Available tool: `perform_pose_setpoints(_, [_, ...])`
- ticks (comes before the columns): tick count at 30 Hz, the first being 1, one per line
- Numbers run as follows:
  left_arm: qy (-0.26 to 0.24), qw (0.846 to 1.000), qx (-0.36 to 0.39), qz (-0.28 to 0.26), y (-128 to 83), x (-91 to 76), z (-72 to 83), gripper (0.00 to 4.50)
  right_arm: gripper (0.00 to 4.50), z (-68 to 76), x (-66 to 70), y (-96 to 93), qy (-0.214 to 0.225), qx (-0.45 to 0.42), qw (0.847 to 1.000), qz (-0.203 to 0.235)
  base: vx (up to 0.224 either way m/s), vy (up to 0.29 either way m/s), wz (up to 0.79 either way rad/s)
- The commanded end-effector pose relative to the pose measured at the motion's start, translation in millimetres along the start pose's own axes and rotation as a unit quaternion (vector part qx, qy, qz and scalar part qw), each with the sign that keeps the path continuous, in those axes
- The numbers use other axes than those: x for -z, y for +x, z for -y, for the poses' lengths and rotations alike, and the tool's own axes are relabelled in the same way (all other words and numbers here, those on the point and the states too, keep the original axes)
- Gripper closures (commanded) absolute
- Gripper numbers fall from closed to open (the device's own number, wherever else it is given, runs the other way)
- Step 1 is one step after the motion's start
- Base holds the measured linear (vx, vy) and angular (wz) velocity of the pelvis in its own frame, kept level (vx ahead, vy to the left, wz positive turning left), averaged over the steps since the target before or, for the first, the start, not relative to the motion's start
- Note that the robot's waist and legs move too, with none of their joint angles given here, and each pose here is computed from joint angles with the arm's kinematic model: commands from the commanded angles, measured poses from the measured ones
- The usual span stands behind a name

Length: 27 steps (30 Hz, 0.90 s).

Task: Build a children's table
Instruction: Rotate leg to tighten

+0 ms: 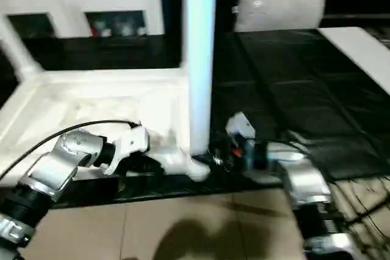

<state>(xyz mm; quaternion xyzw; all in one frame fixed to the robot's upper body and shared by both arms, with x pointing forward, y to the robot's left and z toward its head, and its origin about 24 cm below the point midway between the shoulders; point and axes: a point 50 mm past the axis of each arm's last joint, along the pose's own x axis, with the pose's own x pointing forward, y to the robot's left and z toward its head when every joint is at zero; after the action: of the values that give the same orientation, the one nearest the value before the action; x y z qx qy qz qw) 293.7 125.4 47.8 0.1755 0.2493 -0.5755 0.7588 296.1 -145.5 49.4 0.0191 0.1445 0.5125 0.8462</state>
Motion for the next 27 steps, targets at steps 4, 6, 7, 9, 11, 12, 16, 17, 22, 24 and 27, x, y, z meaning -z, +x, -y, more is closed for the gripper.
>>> perform_pose_setpoints(4, [-0.034,0.995,-0.027,0.088,44.6,-45.9,20.9,4.5,2.56,-0.4,13.6,48.9,0.088,0.132,0.987,-0.026,0.0,0.0,0.0])
perform_pose_setpoints(6, [-0.042,0.994,-0.056,0.089,50.3,-51.0,19.7,4.5,2.56,1.8,15.7,57.8,0.115,0.177,0.977,-0.026,0.0,0.0,0.0])
perform_pose_setpoints(7, [-0.046,0.991,-0.083,0.091,54.4,-55.7,17.2,4.5,2.56,4.0,14.8,63.1,0.127,0.205,0.97,-0.014,0.0,0.0,0.0])
perform_pose_setpoints(9, [-0.048,0.989,-0.101,0.092,56.8,-59.0,14.8,4.5,2.21,4.4,12.6,67.0,0.135,0.213,0.968,0.002,0.0,0.0,0.0])
perform_pose_setpoints(11, [-0.043,0.988,-0.117,0.088,58.2,-61.2,12.5,4.5,2.0,4.7,10.3,70.8,0.151,0.219,0.964,0.02,0.0,0.0,0.0])
perform_pose_setpoints(12, [-0.043,0.987,-0.127,0.084,57.5,-61.4,10.5,4.5,1.82,5.2,8.8,71.9,0.157,0.222,0.962,0.028,0.0,0.0,0.0])
perform_pose_setpoints(16, [-0.015,0.989,-0.135,0.056,45.5,-48.4,2.8,4.5,1.49,8.8,7.9,58.2,0.132,0.211,0.968,0.034,0.0,0.0,0.0])
perform_pose_setpoints(17, [-0.013,0.989,-0.135,0.054,44.5,-47.2,2.5,4.5,1.4,9.3,8.3,56.6,0.131,0.211,0.968,0.034,0.0,0.0,0.0])
perform_pose_setpoints(22, [0.005,0.992,-0.121,0.03,29.7,-29.3,-2.1,4.5,0.96,10.2,9.3,29.0,0.088,0.159,0.983,0.033,0.0,0.0,0.0])
perform_pose_setpoints(24, [0.008,0.994,-0.103,0.024,23.6,-23.8,-3.1,4.5,0.88,11.3,6.6,13.0,0.069,0.132,0.988,0.038,0.0,0.0,0.0])
perform_pose_setpoints(27, [0.016,0.996,-0.086,0.017,19.5,-20.3,-3.5,4.5,0.55,12.2,3.2,1.6,0.049,0.109,0.992,0.037,0.0,0.0,0.0])
